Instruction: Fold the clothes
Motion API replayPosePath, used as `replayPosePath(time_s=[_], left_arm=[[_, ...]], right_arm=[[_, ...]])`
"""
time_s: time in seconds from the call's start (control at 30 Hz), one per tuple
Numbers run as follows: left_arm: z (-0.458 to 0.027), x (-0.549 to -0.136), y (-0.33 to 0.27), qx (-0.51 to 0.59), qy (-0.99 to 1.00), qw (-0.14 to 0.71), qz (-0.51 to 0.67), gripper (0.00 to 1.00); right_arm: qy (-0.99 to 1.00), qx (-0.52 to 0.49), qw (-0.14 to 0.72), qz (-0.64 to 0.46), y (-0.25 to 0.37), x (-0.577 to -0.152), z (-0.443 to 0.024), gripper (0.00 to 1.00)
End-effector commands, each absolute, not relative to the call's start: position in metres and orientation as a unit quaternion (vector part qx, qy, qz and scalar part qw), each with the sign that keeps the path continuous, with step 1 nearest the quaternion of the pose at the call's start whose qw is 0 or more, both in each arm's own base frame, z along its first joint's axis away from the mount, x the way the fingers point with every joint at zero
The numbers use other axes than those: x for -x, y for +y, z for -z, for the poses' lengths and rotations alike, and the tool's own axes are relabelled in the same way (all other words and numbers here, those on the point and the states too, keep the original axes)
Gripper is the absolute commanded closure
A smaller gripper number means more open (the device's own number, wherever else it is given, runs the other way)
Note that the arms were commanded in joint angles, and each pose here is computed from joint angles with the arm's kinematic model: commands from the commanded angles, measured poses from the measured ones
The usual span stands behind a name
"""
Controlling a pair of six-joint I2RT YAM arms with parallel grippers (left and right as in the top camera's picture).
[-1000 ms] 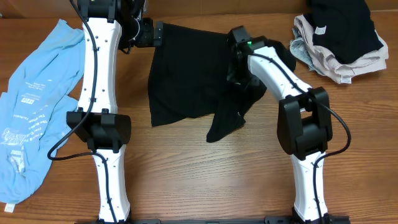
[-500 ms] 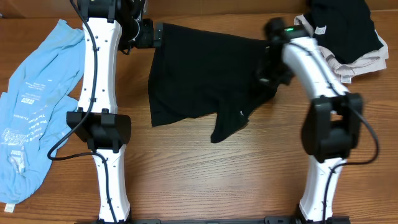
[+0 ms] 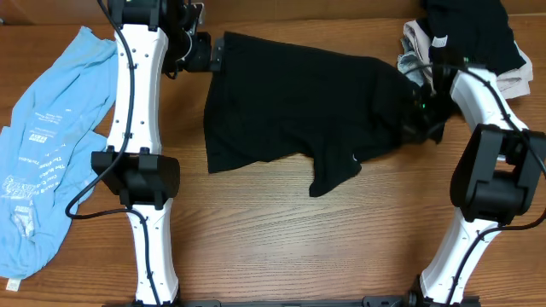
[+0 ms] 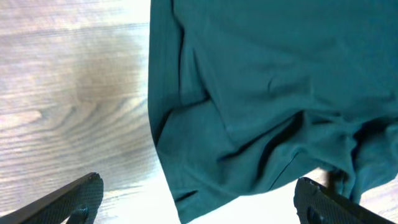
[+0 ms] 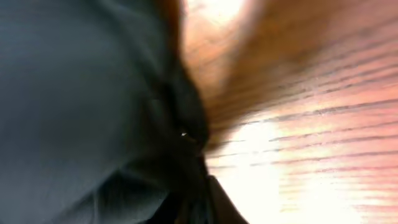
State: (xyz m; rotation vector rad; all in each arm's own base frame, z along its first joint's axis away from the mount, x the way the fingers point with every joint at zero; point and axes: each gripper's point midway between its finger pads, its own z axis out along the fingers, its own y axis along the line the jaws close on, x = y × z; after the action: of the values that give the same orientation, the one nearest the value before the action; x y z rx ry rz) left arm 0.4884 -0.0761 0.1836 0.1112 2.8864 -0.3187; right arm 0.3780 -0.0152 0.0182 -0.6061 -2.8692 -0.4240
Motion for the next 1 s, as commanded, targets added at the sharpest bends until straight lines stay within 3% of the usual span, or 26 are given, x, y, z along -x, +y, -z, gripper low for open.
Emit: replayPosePath(time_s=[0.0, 0.17, 0.2, 0.23, 0.3, 0.33, 0.37, 0.4, 0.5, 0.53, 0.57, 0.83, 0.97], left_arm=[[-0.155, -0.479, -0.075, -0.053, 0.991, 0.073, 0.103, 0.00], [-0.117, -0.474, -0.076, -0.049, 0.993, 0.034, 0.103, 0.00], [-0.111, -0.474, -0.076, -0.049, 0.993, 0.031, 0.105, 0.00], [-0.104, -0.473, -0.077, -0.048, 0.993, 0.026, 0.108, 0.00], [-0.092, -0.472, -0.080, -0.048, 0.992, 0.018, 0.115, 0.02], [-0.086, -0.471, -0.081, -0.047, 0.992, 0.014, 0.119, 0.04], [-0.081, -0.469, -0.083, -0.047, 0.991, 0.008, 0.123, 0.13], [-0.076, -0.465, -0.084, -0.046, 0.991, 0.000, 0.128, 0.22], [-0.058, -0.449, -0.088, -0.045, 0.990, -0.036, 0.130, 0.61], [-0.053, -0.442, -0.089, -0.045, 0.989, -0.050, 0.129, 0.71], [-0.047, -0.434, -0.090, -0.046, 0.989, -0.066, 0.128, 0.75], [-0.013, -0.389, -0.088, -0.039, 0.981, -0.151, 0.118, 0.85], [-0.008, -0.373, -0.084, -0.036, 0.977, -0.182, 0.110, 0.80]], right_arm=[[-0.963, 0.202, 0.088, 0.155, -0.015, -0.370, -0.017, 0.84], [-0.966, 0.195, 0.068, 0.156, -0.017, -0.378, -0.029, 0.76], [-0.968, 0.187, 0.061, 0.159, -0.017, -0.379, -0.035, 0.71], [-0.969, 0.175, 0.049, 0.166, -0.015, -0.382, -0.044, 0.64], [-0.971, 0.166, 0.029, 0.168, -0.015, -0.386, -0.061, 0.28], [-0.972, 0.164, 0.016, 0.168, -0.016, -0.388, -0.073, 0.18], [-0.972, 0.162, 0.003, 0.168, -0.016, -0.390, -0.084, 0.16], [-0.973, 0.159, -0.015, 0.168, -0.016, -0.392, -0.099, 0.15], [-0.971, 0.149, -0.064, 0.177, -0.014, -0.397, -0.134, 0.13], [-0.970, 0.147, -0.077, 0.178, -0.013, -0.397, -0.143, 0.13], [-0.969, 0.144, -0.089, 0.178, -0.013, -0.396, -0.152, 0.13], [-0.969, 0.141, -0.099, 0.177, -0.011, -0.390, -0.165, 0.12], [-0.969, 0.138, -0.104, 0.177, -0.010, -0.393, -0.165, 0.12]])
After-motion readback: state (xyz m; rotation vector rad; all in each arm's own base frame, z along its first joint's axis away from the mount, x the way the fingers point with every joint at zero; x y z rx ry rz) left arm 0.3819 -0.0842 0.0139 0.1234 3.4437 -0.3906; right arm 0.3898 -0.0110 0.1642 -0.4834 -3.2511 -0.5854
